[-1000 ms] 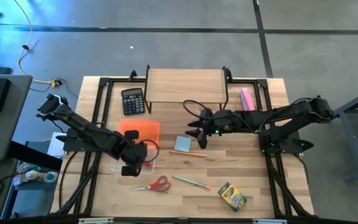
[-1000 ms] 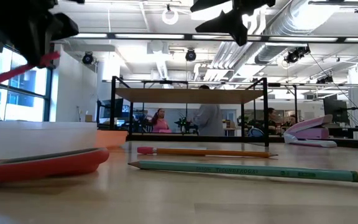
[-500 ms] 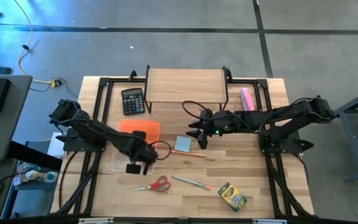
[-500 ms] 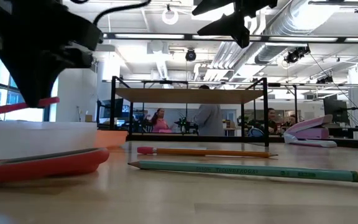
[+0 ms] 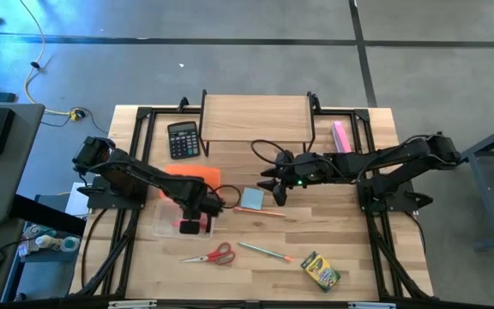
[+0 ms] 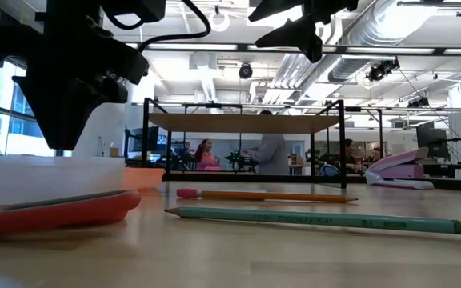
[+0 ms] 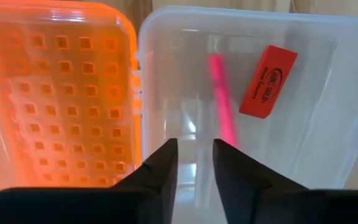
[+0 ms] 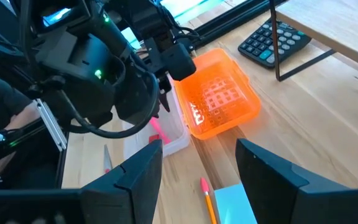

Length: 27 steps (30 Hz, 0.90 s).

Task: Pack school essentials
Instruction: Put the blue pencil into the supply box

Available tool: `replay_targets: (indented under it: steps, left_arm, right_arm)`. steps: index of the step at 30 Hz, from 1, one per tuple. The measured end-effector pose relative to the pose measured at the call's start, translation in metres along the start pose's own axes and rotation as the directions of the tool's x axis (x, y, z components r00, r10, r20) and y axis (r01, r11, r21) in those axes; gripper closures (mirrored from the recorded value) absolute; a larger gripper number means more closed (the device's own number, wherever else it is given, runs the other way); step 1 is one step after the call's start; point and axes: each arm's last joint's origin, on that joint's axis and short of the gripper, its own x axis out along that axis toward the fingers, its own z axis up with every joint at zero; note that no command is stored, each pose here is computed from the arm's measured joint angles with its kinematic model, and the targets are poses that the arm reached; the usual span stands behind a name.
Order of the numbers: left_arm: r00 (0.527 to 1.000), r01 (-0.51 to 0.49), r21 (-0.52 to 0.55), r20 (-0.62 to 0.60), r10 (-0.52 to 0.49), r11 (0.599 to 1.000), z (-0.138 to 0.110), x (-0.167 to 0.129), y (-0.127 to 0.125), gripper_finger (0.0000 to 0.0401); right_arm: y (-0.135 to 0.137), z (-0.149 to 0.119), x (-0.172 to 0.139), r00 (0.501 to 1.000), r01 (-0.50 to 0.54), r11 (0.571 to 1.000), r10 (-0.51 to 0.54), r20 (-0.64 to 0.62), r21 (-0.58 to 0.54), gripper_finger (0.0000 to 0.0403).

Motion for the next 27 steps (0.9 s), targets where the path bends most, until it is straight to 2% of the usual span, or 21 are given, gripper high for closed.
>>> replay_targets:
  steps: [5, 9, 16, 19, 23, 27]
  left_arm:
    - [1.000, -0.003, -0.008, 0.001, 0.003, 1.000, 0.000, 0.000, 0.000, 0.0276]
    - [1.000, 0.004, -0.035, 0.029, -0.003, 0.999, -0.001, -0.007, 0.001, 0.0273]
    - [0.986, 0.045, -0.068, 0.161, -0.033, 0.997, -0.009, -0.041, 0.004, 0.0282]
    - [0.969, 0.077, -0.101, 0.240, -0.051, 0.992, -0.020, -0.060, 0.007, 0.0285]
    - [0.924, 0.138, -0.136, 0.373, -0.078, 0.981, -0.037, -0.087, 0.015, 0.0286]
    - [0.851, 0.194, -0.166, 0.519, -0.082, 0.967, -0.050, -0.109, 0.024, 0.0286]
  right_arm:
    - [0.000, -0.001, 0.000, 1.000, -0.002, 1.000, 0.002, -0.013, -0.001, 0.0208]
    - [0.000, -0.001, 0.000, 1.000, -0.009, 1.000, 0.009, -0.017, -0.001, 0.0208]
    - [0.001, -0.002, 0.000, 0.998, -0.039, 0.999, 0.039, -0.039, -0.012, 0.0208]
    - [0.001, -0.002, 0.000, 0.998, -0.044, 0.998, 0.042, -0.044, -0.048, 0.0208]
    - [0.001, -0.002, 0.000, 0.998, -0.042, 0.997, 0.039, -0.048, -0.062, 0.0208]
    - [0.005, 0.006, -0.003, 0.998, -0.032, 0.992, 0.025, -0.058, -0.124, 0.0208]
